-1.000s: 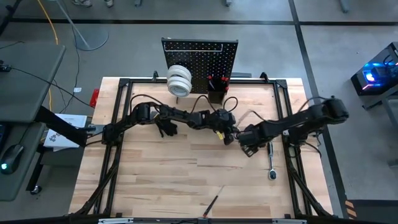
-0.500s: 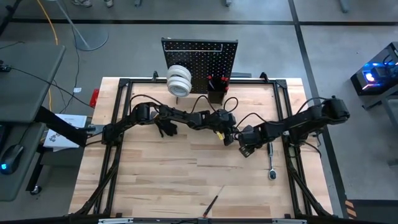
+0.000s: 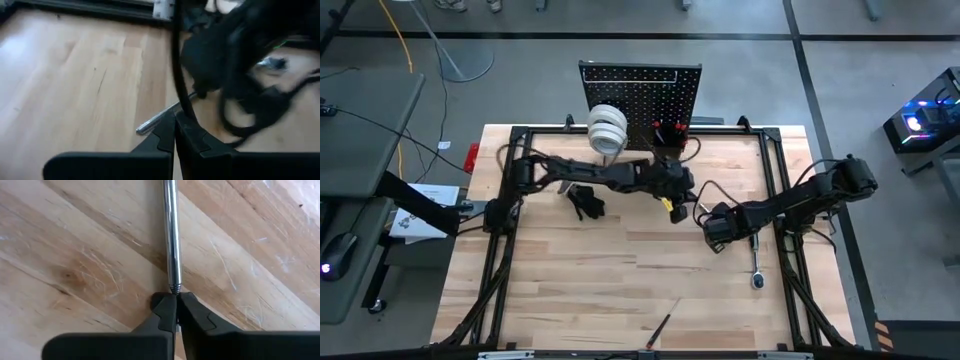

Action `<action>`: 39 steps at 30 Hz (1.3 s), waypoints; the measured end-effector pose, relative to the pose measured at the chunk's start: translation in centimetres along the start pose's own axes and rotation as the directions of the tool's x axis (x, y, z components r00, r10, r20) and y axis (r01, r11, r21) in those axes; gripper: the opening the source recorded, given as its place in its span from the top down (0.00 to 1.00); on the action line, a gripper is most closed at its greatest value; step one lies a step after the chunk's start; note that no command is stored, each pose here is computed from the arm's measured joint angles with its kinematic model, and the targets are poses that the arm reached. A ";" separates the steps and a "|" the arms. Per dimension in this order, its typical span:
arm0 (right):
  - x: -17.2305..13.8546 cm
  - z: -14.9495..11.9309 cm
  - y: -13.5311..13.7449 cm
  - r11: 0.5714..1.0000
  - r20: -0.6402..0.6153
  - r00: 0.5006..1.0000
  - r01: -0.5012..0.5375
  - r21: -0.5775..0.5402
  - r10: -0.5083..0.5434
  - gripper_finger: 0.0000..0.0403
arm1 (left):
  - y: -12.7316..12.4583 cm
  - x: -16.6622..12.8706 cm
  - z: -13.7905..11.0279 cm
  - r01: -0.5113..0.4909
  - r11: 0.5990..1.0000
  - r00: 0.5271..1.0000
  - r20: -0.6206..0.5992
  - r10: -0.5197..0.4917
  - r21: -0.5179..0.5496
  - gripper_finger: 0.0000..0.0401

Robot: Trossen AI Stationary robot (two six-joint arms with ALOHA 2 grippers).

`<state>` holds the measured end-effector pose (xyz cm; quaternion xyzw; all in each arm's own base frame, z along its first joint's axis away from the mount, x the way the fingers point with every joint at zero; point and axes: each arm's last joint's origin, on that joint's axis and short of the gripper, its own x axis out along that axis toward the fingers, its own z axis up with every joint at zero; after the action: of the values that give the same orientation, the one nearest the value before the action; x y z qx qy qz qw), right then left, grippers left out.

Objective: Hang tools onto peg board
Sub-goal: Put the silver magnetic telescoping into the black bin on the peg board

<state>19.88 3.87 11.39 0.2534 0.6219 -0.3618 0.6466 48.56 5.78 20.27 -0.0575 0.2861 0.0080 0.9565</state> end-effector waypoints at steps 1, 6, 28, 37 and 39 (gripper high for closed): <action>0.0 0.0 0.0 1.000 0.001 1.000 0.000 0.003 0.000 0.99 | -0.2 -1.1 0.7 0.002 1.000 1.000 -0.002 -0.002 0.003 1.00; 0.0 -0.1 0.1 1.000 0.004 1.000 0.001 -0.001 -0.001 1.00 | -1.2 -6.9 4.1 0.007 1.000 1.000 0.017 -0.007 0.002 1.00; -6.6 1.0 4.1 0.977 0.036 0.979 -0.200 -0.068 0.203 1.00 | -2.7 -28.9 10.2 -0.274 0.959 0.919 0.314 0.239 0.072 1.00; -17.0 3.8 3.1 0.937 0.215 0.917 -0.303 -0.170 0.336 1.00 | -2.2 -35.0 8.1 -0.325 0.945 0.908 0.295 0.298 0.045 1.00; -18.9 4.8 2.2 0.932 0.241 0.904 -0.319 -0.171 0.353 1.00 | -1.8 -35.6 6.8 -0.329 0.944 0.902 0.297 0.314 0.001 1.00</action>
<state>25.26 4.36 30.30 0.2636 0.4975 -0.2351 0.7923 22.54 5.36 45.61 0.0170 0.1469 0.1668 0.9748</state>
